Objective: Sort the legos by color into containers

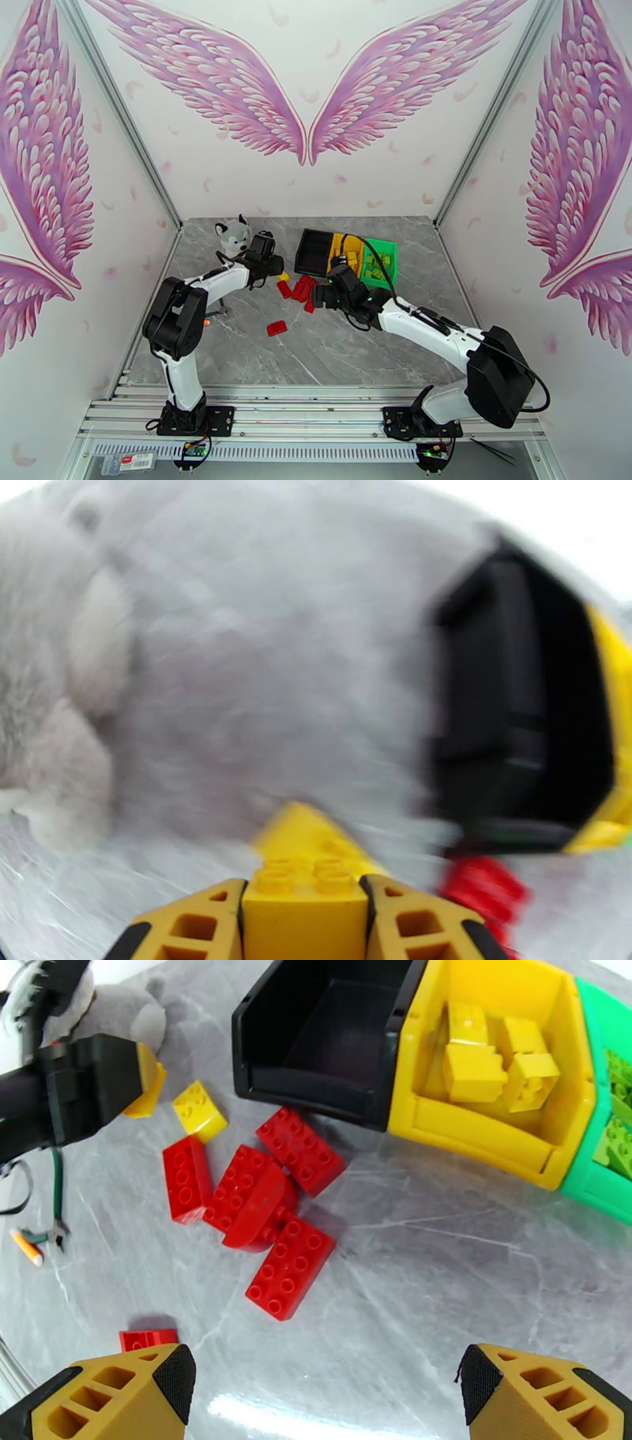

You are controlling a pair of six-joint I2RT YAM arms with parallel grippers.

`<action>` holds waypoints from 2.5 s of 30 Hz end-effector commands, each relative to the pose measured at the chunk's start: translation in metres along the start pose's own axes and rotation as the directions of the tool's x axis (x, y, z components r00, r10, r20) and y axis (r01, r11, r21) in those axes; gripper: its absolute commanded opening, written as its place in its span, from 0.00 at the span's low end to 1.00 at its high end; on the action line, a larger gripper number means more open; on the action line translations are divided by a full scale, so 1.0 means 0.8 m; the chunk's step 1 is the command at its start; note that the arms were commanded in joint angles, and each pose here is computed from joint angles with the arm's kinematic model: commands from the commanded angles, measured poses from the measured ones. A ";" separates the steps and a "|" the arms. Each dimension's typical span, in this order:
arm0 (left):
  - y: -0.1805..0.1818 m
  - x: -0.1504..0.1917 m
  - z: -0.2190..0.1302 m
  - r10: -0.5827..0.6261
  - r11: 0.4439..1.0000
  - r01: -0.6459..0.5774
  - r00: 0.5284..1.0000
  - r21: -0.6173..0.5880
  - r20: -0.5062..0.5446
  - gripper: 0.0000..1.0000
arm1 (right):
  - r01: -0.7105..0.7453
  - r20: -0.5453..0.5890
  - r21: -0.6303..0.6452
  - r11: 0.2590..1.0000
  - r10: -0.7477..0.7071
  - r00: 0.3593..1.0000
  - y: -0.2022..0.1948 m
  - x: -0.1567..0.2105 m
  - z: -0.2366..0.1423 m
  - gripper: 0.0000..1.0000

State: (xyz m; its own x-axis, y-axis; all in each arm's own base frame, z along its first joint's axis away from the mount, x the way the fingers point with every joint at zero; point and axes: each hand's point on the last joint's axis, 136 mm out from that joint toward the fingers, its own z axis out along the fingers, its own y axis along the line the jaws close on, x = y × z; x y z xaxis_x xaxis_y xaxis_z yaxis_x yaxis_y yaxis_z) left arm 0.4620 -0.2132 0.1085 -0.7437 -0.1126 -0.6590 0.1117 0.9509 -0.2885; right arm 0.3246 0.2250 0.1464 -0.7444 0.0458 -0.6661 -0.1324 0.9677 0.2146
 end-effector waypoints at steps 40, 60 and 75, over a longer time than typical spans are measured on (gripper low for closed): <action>-0.225 -0.072 -0.036 0.110 0.939 -0.169 0.972 0.298 0.206 0.63 | -0.048 0.271 0.012 0.999 0.043 0.962 -0.061 -0.029 -0.088 0.99; 0.031 0.017 -0.033 0.103 0.978 -0.088 0.992 -0.187 0.068 0.71 | 0.004 0.122 -0.126 0.992 0.011 0.992 -0.008 0.001 -0.039 0.95; 0.050 0.004 0.063 0.091 0.948 -0.120 0.990 -0.295 -0.110 0.74 | 0.004 0.134 -0.115 0.993 0.011 0.991 -0.011 -0.001 -0.043 0.95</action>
State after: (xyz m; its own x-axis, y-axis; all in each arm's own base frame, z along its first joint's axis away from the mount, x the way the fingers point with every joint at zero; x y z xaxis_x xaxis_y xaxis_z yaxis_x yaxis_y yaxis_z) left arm 0.4955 -0.1982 0.0738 -0.7535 -0.0199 -0.6571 0.0148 0.9988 -0.0473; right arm 0.3006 0.2030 0.1526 -0.6805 0.0771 -0.7287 -0.1935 0.9403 0.2801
